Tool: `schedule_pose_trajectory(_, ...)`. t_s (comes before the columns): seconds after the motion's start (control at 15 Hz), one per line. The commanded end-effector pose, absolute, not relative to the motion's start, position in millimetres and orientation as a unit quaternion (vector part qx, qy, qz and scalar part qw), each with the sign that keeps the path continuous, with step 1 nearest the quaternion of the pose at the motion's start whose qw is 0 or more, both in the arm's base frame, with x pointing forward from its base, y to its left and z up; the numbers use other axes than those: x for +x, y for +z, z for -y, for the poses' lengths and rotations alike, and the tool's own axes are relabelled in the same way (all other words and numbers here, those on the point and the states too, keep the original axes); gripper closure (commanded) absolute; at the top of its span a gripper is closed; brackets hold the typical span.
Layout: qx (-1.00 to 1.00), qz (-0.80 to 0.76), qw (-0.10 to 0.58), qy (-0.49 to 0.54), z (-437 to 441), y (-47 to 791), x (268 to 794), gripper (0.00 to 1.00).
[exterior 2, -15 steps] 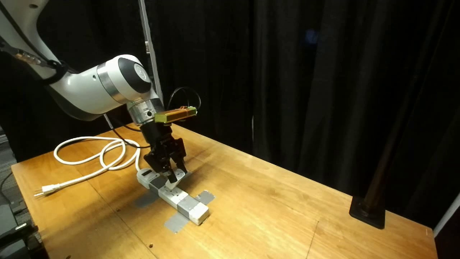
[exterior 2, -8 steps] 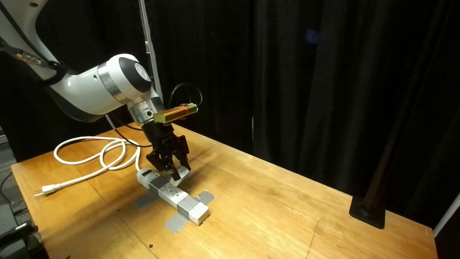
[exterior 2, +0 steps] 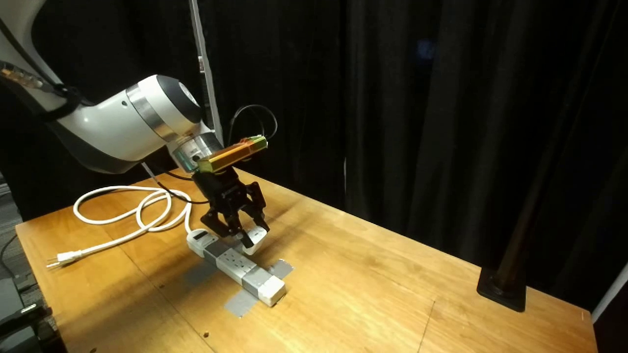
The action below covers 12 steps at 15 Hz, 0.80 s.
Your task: Put the charging adaptor on the white extension cable
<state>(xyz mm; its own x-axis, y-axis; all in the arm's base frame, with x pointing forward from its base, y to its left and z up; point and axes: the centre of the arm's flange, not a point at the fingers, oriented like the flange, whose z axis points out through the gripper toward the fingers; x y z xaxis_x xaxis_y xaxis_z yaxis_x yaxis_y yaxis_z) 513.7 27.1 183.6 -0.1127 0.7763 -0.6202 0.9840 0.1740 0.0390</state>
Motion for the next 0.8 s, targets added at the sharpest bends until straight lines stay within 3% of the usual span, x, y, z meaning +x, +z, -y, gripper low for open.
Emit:
schedule_pose_trajectory(0.0,0.63,-0.698,0.282,-0.191,-19.8,187.1,492.9,0.77)
schedule_pose_trajectory(0.73,0.66,-0.685,0.255,-0.171,-30.7,176.7,467.7,0.77)
